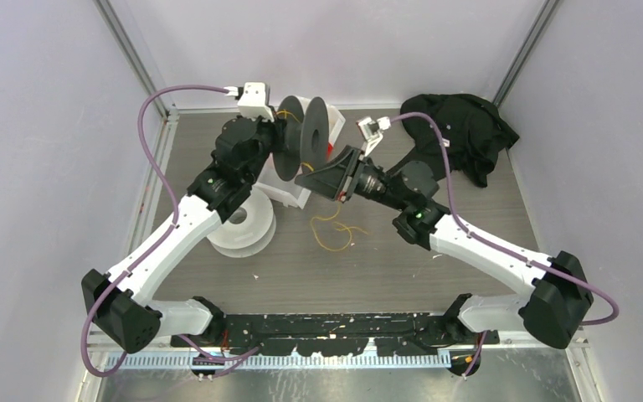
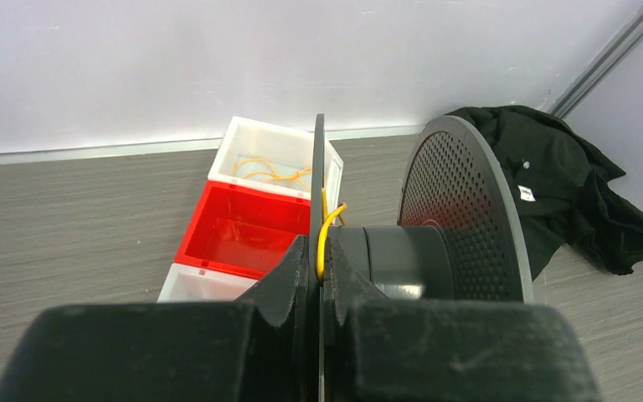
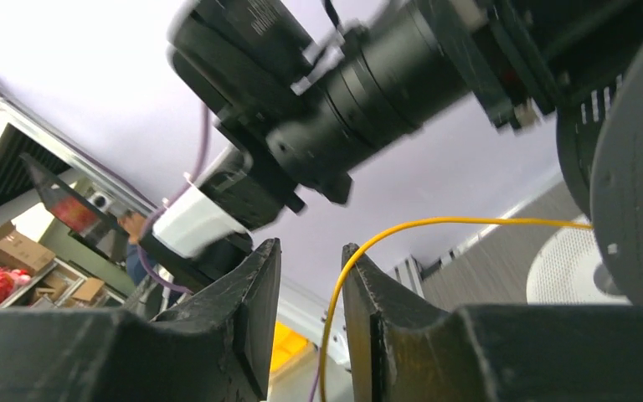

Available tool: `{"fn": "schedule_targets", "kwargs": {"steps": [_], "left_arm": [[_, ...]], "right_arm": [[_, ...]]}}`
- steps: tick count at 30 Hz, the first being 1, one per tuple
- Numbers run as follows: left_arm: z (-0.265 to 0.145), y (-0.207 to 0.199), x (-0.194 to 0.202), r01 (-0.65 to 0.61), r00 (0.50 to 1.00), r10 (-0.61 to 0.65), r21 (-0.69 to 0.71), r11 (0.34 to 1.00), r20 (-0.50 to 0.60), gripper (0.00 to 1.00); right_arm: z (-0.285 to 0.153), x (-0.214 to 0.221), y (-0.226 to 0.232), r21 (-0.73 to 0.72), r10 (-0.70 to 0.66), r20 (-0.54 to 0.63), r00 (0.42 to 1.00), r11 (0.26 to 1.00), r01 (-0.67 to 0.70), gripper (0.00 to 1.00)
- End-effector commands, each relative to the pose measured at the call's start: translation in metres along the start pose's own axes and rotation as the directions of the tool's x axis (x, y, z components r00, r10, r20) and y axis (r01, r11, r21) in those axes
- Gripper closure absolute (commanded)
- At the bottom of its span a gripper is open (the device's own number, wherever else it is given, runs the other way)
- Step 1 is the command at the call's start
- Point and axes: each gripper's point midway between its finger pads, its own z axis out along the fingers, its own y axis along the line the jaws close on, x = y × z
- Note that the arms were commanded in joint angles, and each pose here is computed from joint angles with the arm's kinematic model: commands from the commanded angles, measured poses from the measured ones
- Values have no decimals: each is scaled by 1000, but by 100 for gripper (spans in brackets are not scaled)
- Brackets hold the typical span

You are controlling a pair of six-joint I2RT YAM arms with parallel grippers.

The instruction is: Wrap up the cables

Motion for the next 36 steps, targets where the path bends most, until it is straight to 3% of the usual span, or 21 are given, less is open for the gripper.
{"fn": "schedule_targets", "kwargs": {"steps": [1,7,18,28,36], "left_arm": [[-10,-12,-51,38,990,-46,67,997,136,100],[-12,-24,-41,7,995,-20,140,990,93,100],[-31,-43,-14,-111,993,114,310,944,8,100],[-62,-56,-26,-109,991,133,449,887,-22,100],[-70,-56,-51,-17,999,35,491,871,-28,100]], "right_arm": [[-2,-48,51,-155,-38,122,992,986,57,62],[7,-72,56,-183,-56,150,987,980,84,63],[-31,-149,7,136,-302,209,930,951,278,66],[-65,-160,-87,296,-205,231,951,946,132,66],[-80,-132,-134,360,-124,209,970,932,41,67]]}}
